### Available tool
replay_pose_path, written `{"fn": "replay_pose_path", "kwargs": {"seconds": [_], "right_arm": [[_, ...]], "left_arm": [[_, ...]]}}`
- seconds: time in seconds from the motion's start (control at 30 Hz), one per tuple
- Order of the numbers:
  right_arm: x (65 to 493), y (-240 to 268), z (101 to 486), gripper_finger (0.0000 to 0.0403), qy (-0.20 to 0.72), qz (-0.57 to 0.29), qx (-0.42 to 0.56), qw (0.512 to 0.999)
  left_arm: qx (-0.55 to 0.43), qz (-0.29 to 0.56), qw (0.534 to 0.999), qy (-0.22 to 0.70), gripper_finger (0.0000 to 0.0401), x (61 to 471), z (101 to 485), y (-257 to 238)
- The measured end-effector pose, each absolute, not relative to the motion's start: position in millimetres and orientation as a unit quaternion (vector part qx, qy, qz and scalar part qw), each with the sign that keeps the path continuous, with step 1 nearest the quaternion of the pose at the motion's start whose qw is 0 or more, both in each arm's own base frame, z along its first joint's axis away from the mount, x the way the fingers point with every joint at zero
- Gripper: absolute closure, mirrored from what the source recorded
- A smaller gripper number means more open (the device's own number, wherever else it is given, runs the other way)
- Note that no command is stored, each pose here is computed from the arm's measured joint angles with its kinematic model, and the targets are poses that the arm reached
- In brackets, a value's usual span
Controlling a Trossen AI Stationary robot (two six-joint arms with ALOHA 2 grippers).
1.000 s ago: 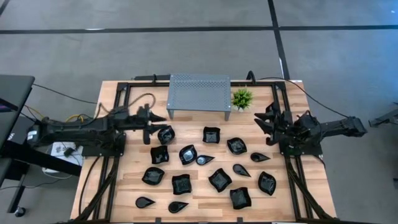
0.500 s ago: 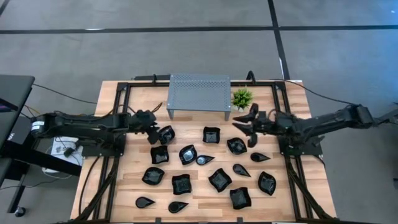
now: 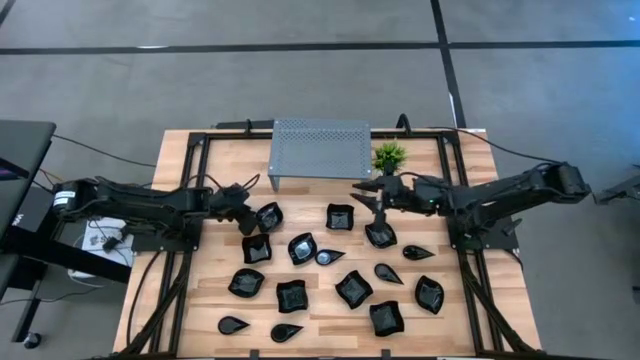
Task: Pick & Place Mini shaped plates
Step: Put the black leaf-shaped plate on the shelf
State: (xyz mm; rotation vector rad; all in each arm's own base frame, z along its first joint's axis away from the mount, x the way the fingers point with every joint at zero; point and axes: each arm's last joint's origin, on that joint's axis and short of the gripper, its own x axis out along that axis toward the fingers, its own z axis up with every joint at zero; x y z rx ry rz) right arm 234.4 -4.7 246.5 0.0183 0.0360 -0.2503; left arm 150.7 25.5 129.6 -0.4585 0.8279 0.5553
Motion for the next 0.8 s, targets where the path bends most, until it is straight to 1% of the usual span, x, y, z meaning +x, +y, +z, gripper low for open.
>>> {"fn": "replay_pose_path", "kwargs": {"seconds": [0.17, 0.27, 0.33, 0.43, 0.63, 0.73, 0.8], "right_arm": [[242, -13, 247, 0.0290, 0.027, -0.143, 0.008, 0.989], [246, -19, 247, 0.0290, 0.030, -0.153, 0.008, 0.988], [247, -22, 247, 0.0290, 0.033, -0.159, 0.008, 0.987], [248, -27, 245, 0.0290, 0.037, -0.168, 0.008, 0.985], [247, -32, 244, 0.0290, 0.039, -0.178, 0.009, 0.983], [247, -32, 244, 0.0290, 0.038, -0.178, 0.009, 0.983], [247, -32, 244, 0.0290, 0.039, -0.178, 0.009, 0.983]], "left_arm": [[-0.222, 0.262, 0.859, 0.378, 0.0281, 153, 132, 26], [-0.241, 0.267, 0.858, 0.366, 0.0281, 154, 133, 26], [-0.249, 0.254, 0.861, 0.362, 0.0281, 157, 133, 25], [-0.257, 0.246, 0.861, 0.364, 0.0281, 160, 131, 23], [-0.248, 0.263, 0.850, 0.383, 0.0283, 162, 119, 24], [-0.253, 0.253, 0.856, 0.372, 0.0302, 166, 118, 23], [-0.256, 0.241, 0.864, 0.360, 0.0329, 169, 120, 22]]}}
